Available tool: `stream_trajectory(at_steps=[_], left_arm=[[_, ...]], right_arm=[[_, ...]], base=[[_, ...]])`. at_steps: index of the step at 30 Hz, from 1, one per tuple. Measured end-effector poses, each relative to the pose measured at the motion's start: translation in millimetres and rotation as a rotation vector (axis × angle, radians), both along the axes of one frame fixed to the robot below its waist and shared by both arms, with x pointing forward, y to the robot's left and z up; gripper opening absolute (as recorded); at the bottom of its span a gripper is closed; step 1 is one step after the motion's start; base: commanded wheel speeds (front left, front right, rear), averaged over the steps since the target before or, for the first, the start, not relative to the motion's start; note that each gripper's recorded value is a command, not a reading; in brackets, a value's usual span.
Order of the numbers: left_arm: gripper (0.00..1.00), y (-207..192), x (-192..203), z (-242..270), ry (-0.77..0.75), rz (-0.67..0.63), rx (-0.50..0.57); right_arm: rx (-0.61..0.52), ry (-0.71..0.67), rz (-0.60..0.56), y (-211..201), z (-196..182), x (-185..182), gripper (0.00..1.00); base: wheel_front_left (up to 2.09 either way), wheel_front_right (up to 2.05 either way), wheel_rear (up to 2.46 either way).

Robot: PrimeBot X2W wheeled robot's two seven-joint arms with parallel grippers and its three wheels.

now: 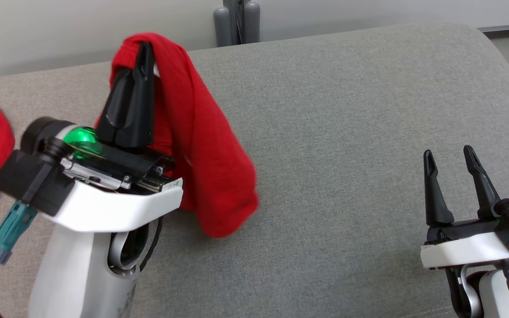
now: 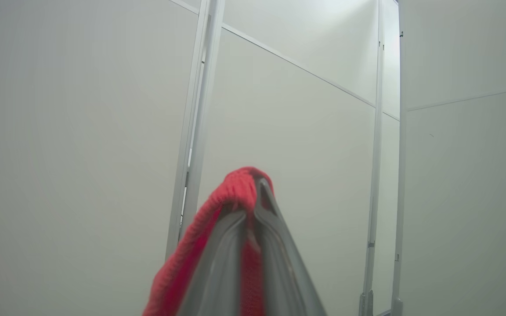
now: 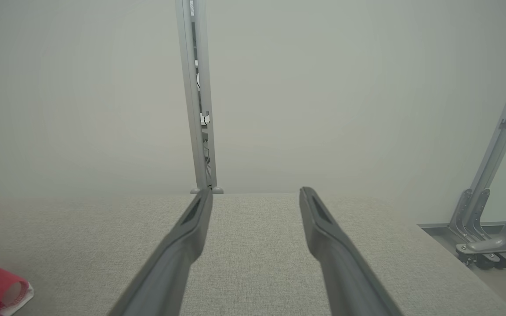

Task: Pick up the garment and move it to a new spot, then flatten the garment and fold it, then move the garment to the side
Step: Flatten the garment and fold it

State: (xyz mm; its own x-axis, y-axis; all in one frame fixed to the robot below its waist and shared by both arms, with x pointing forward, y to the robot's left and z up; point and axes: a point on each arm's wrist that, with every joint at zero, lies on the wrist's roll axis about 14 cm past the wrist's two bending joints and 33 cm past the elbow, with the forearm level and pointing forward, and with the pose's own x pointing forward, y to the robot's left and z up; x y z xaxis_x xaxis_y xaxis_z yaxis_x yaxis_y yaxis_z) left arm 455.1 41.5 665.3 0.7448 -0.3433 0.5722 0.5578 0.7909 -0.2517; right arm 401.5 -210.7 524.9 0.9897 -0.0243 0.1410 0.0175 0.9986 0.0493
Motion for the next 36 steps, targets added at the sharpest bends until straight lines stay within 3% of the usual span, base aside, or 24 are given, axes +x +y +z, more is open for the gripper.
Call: stream_trajectory(at_steps=[6,12,20,24,27,36], left_arm=[[0.0,-5,-19,33,-0.133,0.013,0.044],[0.0,-62,-50,30,-0.161,-0.184,0.113],[0.0,-108,-71,16,-0.045,-0.402,0.027],[0.0,-107,-48,-7,0.049,-0.36,0.042],[0.0,-97,-10,-59,0.219,-0.267,0.166],[0.0,-83,84,-113,0.316,-0.119,0.367]], right_arm=[[0.0,-0.008,0.001,0,3,-3,1.0],[0.0,-0.018,-0.011,-3,7,-9,1.0],[0.006,-0.029,-0.044,-14,12,-18,1.0],[0.009,-0.021,-0.047,-15,9,-18,1.0],[0.012,-0.008,-0.044,-14,4,-16,1.0],[0.026,0.027,-0.014,-6,-8,-1,1.0]], base=[[0.0,0.0,0.0],[0.0,0.0,0.0],[0.0,0.0,0.0],[0.0,0.0,0.0],[0.0,0.0,0.0],[0.0,0.0,0.0]])
